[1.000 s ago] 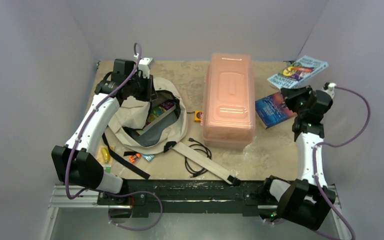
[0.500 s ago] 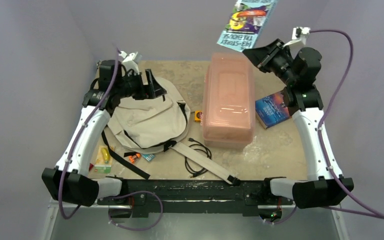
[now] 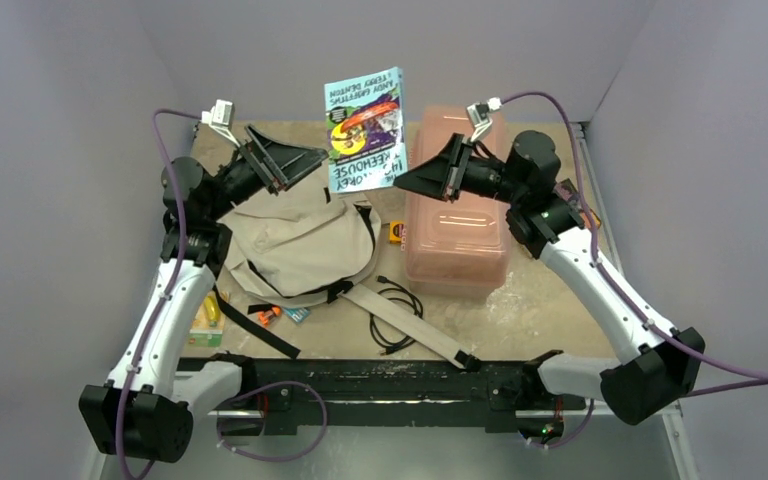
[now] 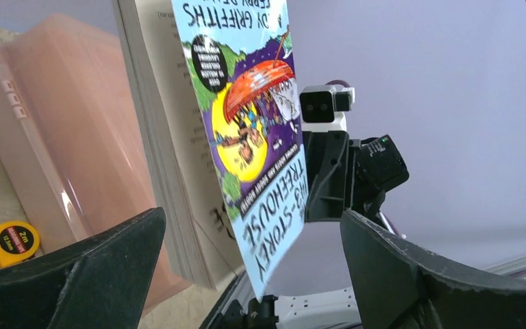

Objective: Pack the student bag
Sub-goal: Pick up the book from the center of the board.

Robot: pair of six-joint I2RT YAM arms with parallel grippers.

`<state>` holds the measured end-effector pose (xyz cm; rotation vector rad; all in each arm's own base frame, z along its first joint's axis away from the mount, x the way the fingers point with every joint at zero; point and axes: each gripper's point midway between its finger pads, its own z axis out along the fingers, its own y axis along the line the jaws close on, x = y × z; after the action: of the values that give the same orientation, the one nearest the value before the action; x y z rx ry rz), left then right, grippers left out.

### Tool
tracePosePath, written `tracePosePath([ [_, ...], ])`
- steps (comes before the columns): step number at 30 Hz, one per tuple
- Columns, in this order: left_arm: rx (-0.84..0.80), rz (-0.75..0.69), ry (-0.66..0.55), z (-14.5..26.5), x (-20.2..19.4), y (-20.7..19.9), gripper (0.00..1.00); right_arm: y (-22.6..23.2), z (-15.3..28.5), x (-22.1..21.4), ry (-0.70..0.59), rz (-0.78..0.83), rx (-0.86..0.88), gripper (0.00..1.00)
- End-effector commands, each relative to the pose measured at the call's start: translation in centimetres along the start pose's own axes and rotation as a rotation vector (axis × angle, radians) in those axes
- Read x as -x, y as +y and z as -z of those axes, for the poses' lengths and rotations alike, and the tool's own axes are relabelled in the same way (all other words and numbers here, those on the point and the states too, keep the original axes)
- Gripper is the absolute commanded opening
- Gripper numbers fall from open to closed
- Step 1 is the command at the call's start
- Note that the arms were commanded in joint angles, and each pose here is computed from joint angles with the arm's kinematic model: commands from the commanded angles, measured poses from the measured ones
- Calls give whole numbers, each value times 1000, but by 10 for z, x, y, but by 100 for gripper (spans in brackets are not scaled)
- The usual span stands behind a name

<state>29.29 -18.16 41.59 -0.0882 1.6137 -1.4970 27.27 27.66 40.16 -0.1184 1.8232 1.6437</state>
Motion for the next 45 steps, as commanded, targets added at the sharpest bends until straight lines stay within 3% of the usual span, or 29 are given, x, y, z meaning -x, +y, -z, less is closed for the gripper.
tracePosePath([
  [1, -170, -34, -71, 7, 8, -36, 100, 72, 6, -12, 31, 100, 244, 0],
  [8, -22, -47, -79, 18, -2, -14, 100, 92, 11, -20, 49, 96, 308, 0],
  [14, -258, -63, -9, 19, -10, -54, 100, 100, 8, -27, 92, 73, 366, 0],
  [24, -305, -34, 61, 16, -16, -57, 98, 110, 8, -36, 131, 47, 417, 0],
  [25, -328, -45, 66, 17, -17, -62, 93, 107, 6, -37, 133, 47, 407, 0],
  [29, -392, -64, 96, 22, -20, -73, 58, 89, -3, -42, 156, 53, 355, 0],
  [32, -416, -61, 160, 23, -29, -72, 16, 75, -7, -44, 153, 117, 302, 0],
  [33, -424, -59, 190, 24, -32, -72, 2, 70, -7, -45, 154, 161, 279, 14],
  [35, -444, -56, 247, 26, -41, -67, 0, 64, -6, -47, 177, 244, 244, 53],
  [36, -456, -35, 271, 26, -43, -64, 0, 63, -5, -50, 203, 268, 243, 63],
  [41, -519, -2, 382, 34, -59, -61, 0, 53, -13, -54, 270, 324, 254, 91],
  [45, -523, -24, 458, 41, -78, -60, 0, 51, -21, -56, 295, 319, 314, 93],
])
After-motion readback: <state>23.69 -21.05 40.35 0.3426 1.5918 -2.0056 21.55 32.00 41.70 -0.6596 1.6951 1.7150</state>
